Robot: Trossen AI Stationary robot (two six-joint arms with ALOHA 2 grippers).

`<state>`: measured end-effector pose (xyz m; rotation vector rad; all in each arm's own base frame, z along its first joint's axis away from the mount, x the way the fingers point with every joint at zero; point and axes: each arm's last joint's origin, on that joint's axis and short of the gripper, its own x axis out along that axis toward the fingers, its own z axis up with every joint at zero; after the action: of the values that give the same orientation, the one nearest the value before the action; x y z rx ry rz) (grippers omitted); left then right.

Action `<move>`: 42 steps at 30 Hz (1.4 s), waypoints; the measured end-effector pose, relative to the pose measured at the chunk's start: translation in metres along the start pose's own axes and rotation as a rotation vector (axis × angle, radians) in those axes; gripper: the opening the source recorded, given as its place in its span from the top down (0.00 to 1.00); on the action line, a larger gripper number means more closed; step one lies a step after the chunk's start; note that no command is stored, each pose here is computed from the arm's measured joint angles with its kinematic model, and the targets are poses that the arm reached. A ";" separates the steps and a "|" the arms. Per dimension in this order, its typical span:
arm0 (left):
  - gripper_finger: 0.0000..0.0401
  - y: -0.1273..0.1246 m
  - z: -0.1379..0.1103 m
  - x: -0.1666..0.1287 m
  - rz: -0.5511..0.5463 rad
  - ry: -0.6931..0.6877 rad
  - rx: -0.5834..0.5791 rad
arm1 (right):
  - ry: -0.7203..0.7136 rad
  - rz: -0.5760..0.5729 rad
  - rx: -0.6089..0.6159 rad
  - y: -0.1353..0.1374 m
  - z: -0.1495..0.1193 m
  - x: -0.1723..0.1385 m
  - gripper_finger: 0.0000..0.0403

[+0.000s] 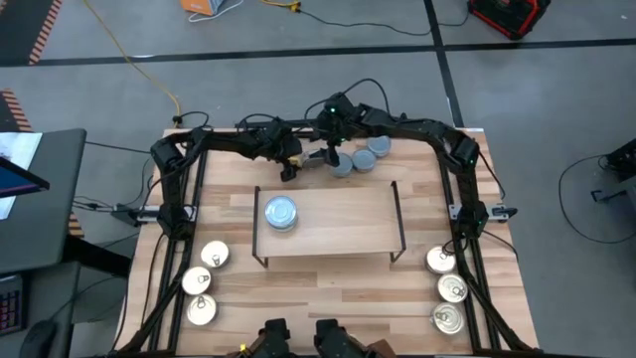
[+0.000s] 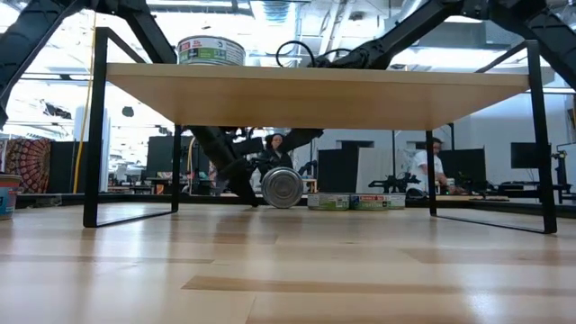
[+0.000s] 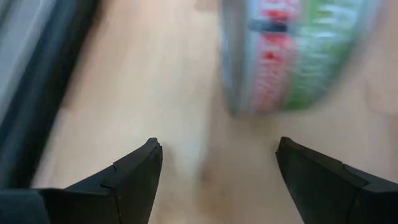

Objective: Stack canned seafood by type on shelf
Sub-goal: Stack the green tuna can on top of the green tuna can on the shelf

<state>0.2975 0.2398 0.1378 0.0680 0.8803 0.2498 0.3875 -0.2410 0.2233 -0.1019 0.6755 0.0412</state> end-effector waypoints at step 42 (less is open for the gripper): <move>0.66 -0.012 0.036 -0.020 0.022 -0.210 0.019 | -0.021 -0.052 0.066 0.020 0.039 -0.077 0.27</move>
<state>0.3152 0.2253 0.1733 0.1188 0.6738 0.2498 0.3502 -0.2172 0.3001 -0.0558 0.6524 -0.0302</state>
